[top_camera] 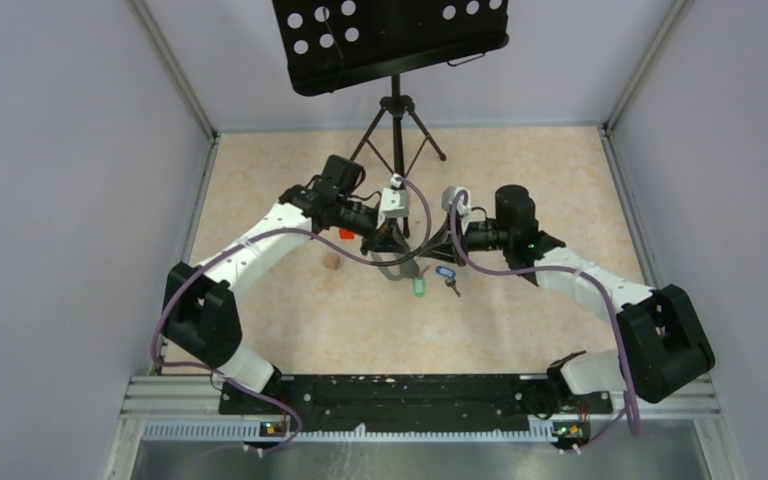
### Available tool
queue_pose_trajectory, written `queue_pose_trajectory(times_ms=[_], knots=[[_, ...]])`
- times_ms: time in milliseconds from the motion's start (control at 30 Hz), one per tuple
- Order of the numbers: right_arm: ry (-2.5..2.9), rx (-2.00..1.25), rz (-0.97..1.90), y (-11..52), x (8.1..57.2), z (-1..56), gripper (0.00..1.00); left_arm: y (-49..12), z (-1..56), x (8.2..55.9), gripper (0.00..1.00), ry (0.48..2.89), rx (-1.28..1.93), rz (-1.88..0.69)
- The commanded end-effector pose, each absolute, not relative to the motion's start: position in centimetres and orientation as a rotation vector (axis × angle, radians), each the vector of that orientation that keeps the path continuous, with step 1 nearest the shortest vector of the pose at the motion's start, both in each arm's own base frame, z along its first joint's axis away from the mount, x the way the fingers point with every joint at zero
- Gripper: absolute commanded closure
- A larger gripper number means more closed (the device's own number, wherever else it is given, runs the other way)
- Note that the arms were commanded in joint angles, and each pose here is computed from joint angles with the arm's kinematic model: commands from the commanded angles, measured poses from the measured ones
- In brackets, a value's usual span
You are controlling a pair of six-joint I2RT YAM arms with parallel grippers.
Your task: Put the keys on the keyring
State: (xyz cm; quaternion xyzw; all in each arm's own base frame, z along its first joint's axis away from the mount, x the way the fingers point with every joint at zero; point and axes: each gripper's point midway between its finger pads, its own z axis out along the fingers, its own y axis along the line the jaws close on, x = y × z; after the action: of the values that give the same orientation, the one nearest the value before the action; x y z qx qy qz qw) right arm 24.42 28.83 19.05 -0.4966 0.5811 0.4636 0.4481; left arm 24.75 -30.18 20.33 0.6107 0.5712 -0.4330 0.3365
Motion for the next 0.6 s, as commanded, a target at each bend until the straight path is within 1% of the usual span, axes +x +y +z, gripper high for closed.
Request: queue_pose_trajectory(times_ms=[0, 33, 100, 133, 200, 233, 267, 300, 333, 367, 467, 567], knots=[[1.336, -1.254, 1.052, 28.9, 25.2, 21.7, 1.00, -28.2, 18.8, 25.6, 0.96, 1.531, 1.567, -1.068], [1.334, -1.255, 1.047, 28.9, 25.3, 21.8, 0.98, -28.0, 18.6, 25.8, 0.89, 1.538, 1.556, -1.060], [1.337, -1.253, 1.029, 28.8, 25.5, 21.8, 0.91, -27.4, 17.8, 26.6, 0.72, 1.571, 1.535, -0.986], [1.341, -1.252, 1.013, 28.7, 25.7, 21.8, 0.87, -27.1, 17.3, 27.3, 0.64, 1.591, 1.514, -0.931], [1.365, -1.237, 0.964, 28.4, 26.3, 21.7, 0.74, -26.3, 16.1, 29.3, 0.48, 1.650, 1.439, -0.784], [1.369, -1.239, 0.919, 28.2, 26.8, 21.7, 0.67, -25.5, 14.7, 30.2, 0.41, 1.702, 1.392, -0.704], [1.372, -1.250, 0.861, 27.8, 27.4, 21.6, 0.47, -24.8, 14.0, 31.4, 0.33, 1.746, 1.329, -0.624], [1.391, -1.256, 0.800, 27.4, 28.0, 21.2, 0.37, -24.0, 13.3, 32.6, 0.26, 1.776, 1.259, -0.546], [1.410, -1.251, 0.728, 26.8, 28.9, 21.1, 0.34, -23.2, 12.4, 33.3, 0.20, 1.819, 1.202, -0.487], [1.427, -1.245, 0.659, 26.3, 29.7, 20.9, 0.31, -22.4, 11.3, 33.7, 0.18, 1.856, 1.170, -0.446], [1.467, -1.213, 0.490, 24.7, 31.8, 20.6, 0.28, -20.4, 8.6, 34.4, 0.14, 1.947, 1.129, -0.384], [1.486, -1.161, 0.423, 23.9, 32.8, 20.6, 0.26, -18.9, 7.0, 35.4, 0.12, 2.047, 1.054, -0.366]])
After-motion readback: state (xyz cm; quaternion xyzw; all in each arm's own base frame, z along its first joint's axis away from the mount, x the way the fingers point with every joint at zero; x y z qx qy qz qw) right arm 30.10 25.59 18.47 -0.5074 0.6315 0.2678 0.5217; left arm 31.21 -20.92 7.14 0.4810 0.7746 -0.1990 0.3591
